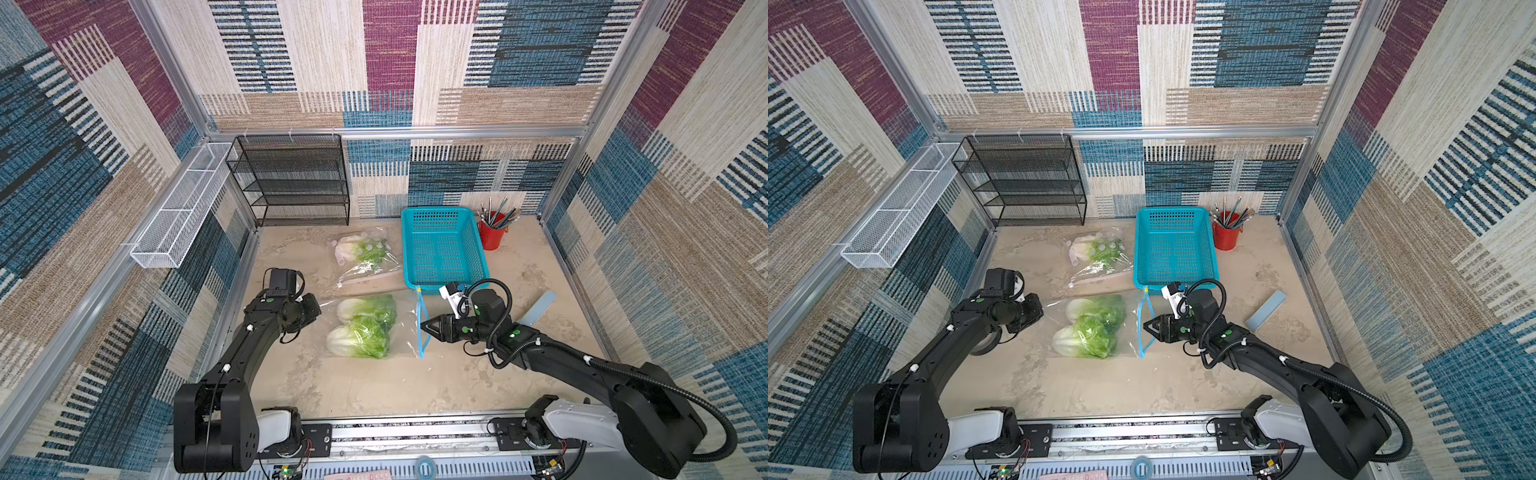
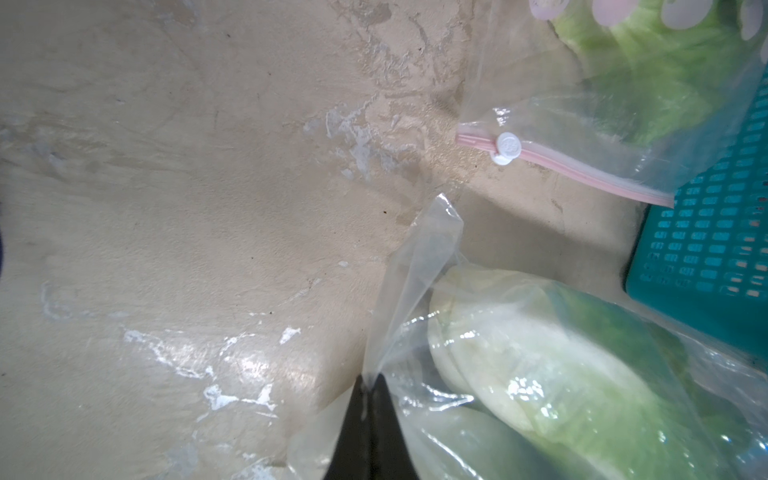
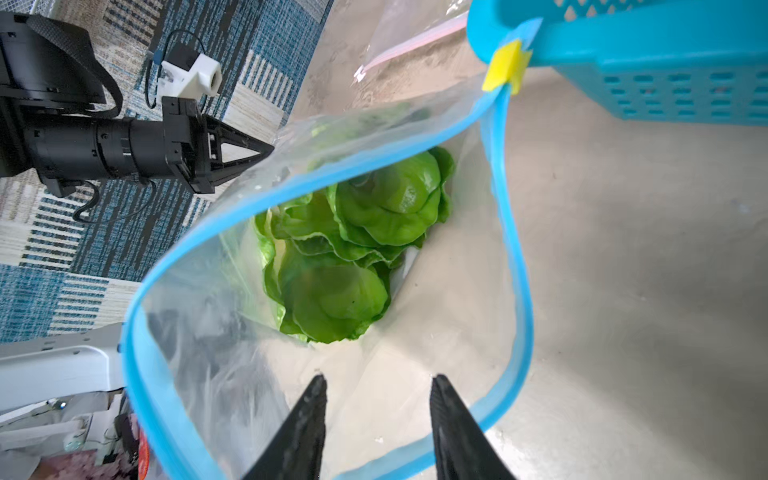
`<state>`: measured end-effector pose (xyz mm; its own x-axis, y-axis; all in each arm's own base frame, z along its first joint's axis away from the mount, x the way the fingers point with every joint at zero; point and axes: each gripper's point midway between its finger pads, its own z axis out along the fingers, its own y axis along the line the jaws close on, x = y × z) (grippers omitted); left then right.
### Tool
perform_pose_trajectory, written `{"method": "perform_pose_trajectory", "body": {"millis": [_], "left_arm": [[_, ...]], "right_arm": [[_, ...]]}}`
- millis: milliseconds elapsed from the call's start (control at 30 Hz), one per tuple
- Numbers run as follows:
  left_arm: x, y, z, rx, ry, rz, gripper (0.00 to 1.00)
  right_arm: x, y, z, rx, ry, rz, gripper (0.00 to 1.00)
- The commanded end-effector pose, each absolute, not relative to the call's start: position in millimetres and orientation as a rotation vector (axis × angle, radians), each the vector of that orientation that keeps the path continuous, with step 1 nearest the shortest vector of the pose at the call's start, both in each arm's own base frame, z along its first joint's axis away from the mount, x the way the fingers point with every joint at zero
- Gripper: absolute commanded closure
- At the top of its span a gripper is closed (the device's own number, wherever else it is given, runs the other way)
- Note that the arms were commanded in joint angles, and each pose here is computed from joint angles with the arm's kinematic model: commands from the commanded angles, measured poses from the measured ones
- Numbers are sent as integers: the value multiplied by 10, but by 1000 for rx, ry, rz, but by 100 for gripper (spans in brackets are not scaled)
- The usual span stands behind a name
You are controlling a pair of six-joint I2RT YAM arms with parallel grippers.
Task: Open the zip-top bag and take out the chinese cabbages
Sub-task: Pick up the Chinese cabbage from the zipper food storage bag.
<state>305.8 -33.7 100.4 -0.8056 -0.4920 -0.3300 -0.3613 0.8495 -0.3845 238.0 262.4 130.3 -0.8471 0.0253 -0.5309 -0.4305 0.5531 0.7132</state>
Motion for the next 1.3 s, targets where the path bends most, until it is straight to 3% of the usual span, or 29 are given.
{"method": "perform_pose_trajectory", "body": {"millis": [0,433,633,733,800,900,1033,1100,1267], "left_arm": [[3066,-357,1013,-645,2592,-451,100],[3069,-416,1000,-669,2578,-509,100],[3059,-436,974,-677,2579,-525,100],[3056,-447,962,-682,2578,-536,100],[3051,-449,956,-684,2578,-538,100],[3051,-452,949,-686,2578,-540,100],[3058,-460,952,-691,2573,-548,100],[3058,-460,950,-695,2571,-551,100],[3052,-467,932,-699,2573,-557,100]], "right_arm": [[2409,2789,1517,-378,2201,1373,57],[2382,3220,1397,-474,2214,1518,57],[2344,3396,1325,-521,2233,1553,43],[2353,3410,1282,-513,2251,1545,43],[2358,3422,1242,-506,2273,1533,51],[2373,3444,1180,-492,2305,1508,71],[2341,3513,1171,-505,2311,1520,82],[2320,3554,1174,-516,2312,1528,81],[2271,3621,1206,-540,2297,1565,64]]}}
